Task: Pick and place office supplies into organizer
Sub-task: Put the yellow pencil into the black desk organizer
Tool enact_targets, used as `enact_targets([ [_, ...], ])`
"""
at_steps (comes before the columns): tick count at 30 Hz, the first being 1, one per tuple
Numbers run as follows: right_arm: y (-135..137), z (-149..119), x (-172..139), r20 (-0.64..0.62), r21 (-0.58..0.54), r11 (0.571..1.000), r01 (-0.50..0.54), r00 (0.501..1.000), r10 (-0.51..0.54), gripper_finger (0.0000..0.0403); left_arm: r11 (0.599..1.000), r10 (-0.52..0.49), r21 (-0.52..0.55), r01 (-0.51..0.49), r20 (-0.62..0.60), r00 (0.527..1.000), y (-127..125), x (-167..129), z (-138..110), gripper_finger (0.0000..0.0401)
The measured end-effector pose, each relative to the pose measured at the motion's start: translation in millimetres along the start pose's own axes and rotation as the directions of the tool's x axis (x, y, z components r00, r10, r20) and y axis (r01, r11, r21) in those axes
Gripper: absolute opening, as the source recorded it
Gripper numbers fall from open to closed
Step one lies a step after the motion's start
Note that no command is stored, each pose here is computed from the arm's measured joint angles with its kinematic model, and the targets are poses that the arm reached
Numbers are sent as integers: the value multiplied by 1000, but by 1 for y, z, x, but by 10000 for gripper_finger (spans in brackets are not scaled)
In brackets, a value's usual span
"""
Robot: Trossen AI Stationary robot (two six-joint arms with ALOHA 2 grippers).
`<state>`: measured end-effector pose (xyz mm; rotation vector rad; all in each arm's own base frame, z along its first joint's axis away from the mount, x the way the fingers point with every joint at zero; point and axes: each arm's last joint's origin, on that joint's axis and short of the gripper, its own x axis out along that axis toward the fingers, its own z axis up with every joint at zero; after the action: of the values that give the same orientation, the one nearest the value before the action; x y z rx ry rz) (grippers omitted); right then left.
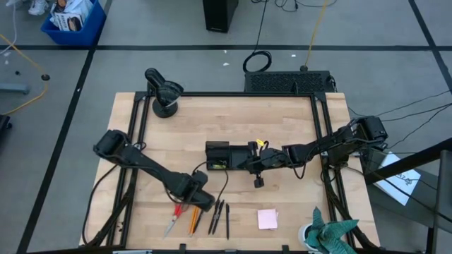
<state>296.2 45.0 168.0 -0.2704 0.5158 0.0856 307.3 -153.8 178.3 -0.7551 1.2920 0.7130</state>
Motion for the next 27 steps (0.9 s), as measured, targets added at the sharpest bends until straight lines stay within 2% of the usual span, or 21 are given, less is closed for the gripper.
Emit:
enact_targets([
  [7, 0, 0, 0, 0, 0, 1000, 0, 1000, 0, 4, 997, 78, 24, -78, -10, 997, 3, 12, 0, 170],
  [27, 1, 0, 0, 0, 6, 1000, -1, 1000, 1, 4, 995, 92, 45, -91, 0, 996, 0, 22, -2, 170],
])
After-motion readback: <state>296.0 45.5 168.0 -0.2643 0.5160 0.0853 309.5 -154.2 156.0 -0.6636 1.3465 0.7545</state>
